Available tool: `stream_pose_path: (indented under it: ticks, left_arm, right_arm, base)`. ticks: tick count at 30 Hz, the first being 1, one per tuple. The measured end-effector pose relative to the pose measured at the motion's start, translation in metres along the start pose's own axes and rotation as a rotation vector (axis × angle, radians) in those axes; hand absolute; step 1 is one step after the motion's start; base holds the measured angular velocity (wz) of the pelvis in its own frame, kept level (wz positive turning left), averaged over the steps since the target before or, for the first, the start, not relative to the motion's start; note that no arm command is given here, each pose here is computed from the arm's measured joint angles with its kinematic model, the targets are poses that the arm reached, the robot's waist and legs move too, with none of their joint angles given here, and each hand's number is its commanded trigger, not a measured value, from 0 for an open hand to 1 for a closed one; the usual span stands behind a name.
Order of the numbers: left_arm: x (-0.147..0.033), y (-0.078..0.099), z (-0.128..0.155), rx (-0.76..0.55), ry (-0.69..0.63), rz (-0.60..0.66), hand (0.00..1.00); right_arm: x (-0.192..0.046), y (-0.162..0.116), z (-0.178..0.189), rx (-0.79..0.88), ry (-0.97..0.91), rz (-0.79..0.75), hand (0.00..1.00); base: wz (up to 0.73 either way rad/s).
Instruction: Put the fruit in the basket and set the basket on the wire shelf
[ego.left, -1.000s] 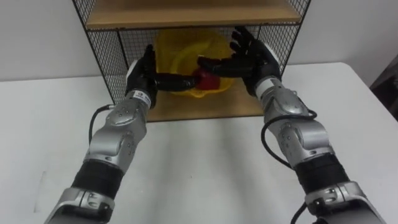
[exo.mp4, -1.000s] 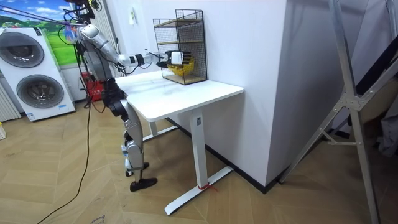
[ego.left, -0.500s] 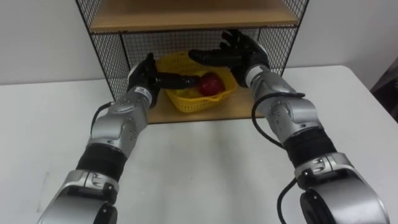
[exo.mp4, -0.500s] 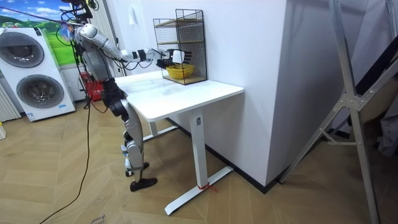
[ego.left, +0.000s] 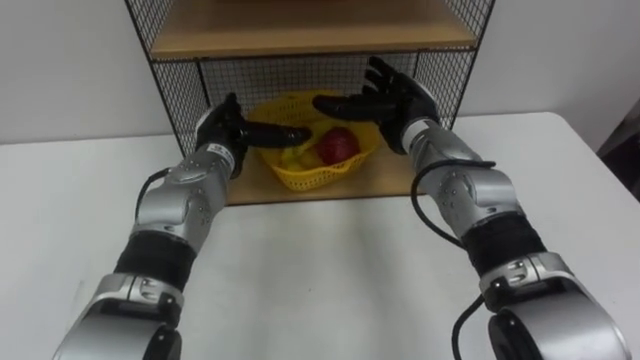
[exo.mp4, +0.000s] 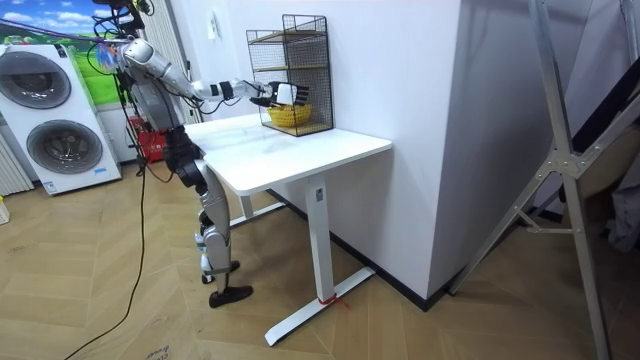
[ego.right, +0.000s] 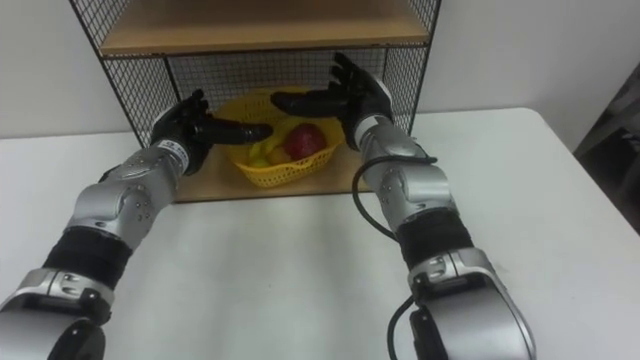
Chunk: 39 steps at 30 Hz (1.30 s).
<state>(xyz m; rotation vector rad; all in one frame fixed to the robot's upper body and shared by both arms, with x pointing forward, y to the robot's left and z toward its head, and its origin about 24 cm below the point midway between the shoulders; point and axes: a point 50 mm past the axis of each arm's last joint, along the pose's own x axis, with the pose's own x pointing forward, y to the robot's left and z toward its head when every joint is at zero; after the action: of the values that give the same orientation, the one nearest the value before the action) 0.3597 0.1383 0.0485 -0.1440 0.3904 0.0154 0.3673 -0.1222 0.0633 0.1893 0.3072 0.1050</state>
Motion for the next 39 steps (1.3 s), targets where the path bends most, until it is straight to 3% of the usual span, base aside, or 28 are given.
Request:
stream_pose_path:
  ticks: [4,13,21,39]
  left_arm:
    - [-0.006,-0.003,0.017,0.022,-0.092,-0.013,0.00]
    - [-0.028,0.018,-0.011,0.049,-0.108,0.036,0.00]
    - [-0.035,0.016,0.006,0.068,-0.197,0.043,0.00]
    - [-0.063,0.022,-0.049,0.059,-0.124,0.032,0.00]
  right_arm:
    - [-0.008,0.001,0.003,-0.026,-0.053,0.019,0.00]
    - [-0.027,-0.024,-0.014,-0.064,-0.063,-0.017,0.00]
    - [-0.036,-0.028,-0.014,-0.032,-0.097,-0.003,0.00]
    - [-0.073,-0.034,-0.036,-0.087,-0.139,-0.026,0.00]
  base:
    - [0.00]
    - [0.02]
    - [0.00]
    - [-0.03]
